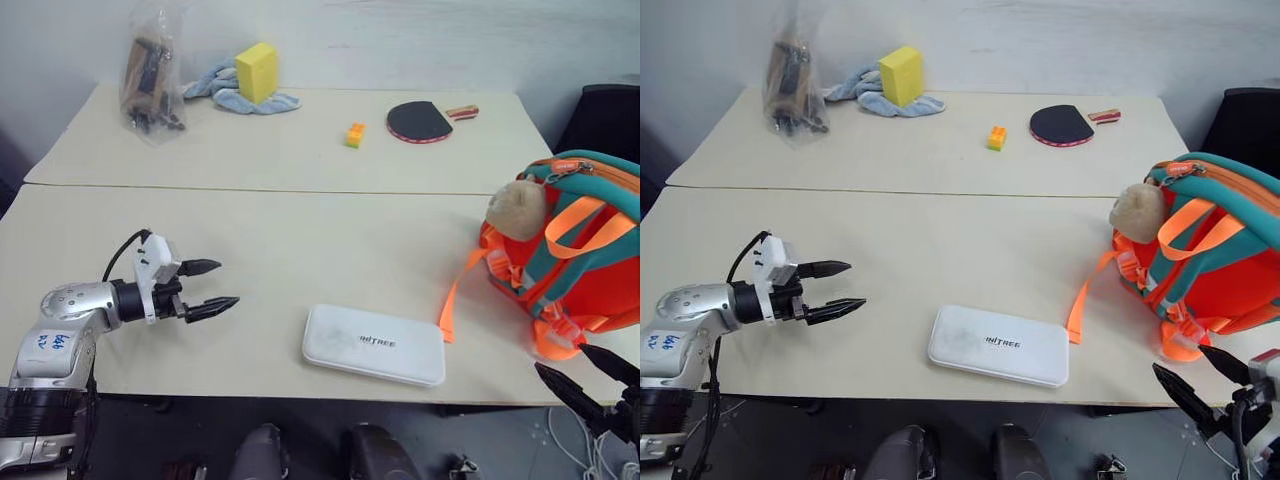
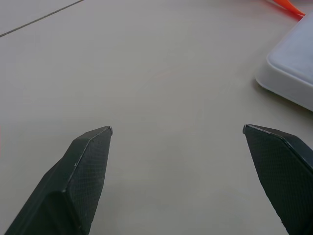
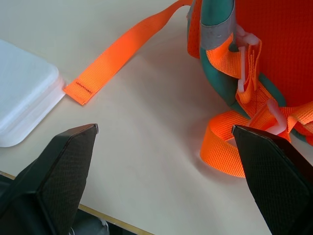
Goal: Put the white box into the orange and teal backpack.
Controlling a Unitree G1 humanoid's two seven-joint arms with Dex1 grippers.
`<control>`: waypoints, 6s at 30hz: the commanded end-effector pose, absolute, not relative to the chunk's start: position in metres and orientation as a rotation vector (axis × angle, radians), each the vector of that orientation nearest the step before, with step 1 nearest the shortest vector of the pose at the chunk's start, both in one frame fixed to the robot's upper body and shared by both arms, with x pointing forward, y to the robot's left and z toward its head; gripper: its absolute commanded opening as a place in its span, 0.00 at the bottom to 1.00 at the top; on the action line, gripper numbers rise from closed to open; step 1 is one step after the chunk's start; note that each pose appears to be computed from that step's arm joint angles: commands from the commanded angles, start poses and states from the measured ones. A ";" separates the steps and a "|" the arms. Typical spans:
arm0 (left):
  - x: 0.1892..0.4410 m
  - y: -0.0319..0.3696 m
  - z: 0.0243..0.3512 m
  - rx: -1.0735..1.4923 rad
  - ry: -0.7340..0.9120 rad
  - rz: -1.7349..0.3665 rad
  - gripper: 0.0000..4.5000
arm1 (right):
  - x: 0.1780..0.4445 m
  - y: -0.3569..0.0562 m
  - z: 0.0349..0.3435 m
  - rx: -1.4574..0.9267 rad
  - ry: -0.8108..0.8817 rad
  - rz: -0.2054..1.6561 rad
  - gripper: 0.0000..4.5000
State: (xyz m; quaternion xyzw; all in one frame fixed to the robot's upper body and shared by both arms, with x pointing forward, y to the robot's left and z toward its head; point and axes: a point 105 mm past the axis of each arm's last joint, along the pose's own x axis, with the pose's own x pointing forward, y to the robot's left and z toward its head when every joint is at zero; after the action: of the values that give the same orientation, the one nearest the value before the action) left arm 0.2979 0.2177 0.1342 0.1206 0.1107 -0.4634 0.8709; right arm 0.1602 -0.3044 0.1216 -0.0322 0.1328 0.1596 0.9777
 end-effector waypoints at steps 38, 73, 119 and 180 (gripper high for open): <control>0.282 0.126 0.125 0.407 0.280 -1.586 0.01 | 0.197 -0.238 0.101 -0.386 0.496 0.865 0.00; 0.281 0.115 0.111 0.372 0.343 -1.523 0.01 | 0.219 -0.210 0.090 -0.476 0.524 1.083 0.00; 0.281 0.060 0.094 -0.436 1.019 -1.221 1.00 | 0.257 -0.167 0.104 -0.498 0.367 1.029 0.00; 0.342 0.098 0.239 -0.328 0.047 -1.304 0.32 | 0.242 -0.300 0.198 0.169 -0.033 0.249 0.99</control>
State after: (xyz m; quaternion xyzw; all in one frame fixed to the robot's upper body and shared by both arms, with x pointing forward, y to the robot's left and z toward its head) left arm 0.3410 0.0979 0.2186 -0.1630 0.0651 -0.5987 0.7815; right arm 0.2383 -0.3006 0.1936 0.0934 -0.0021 0.1243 0.9878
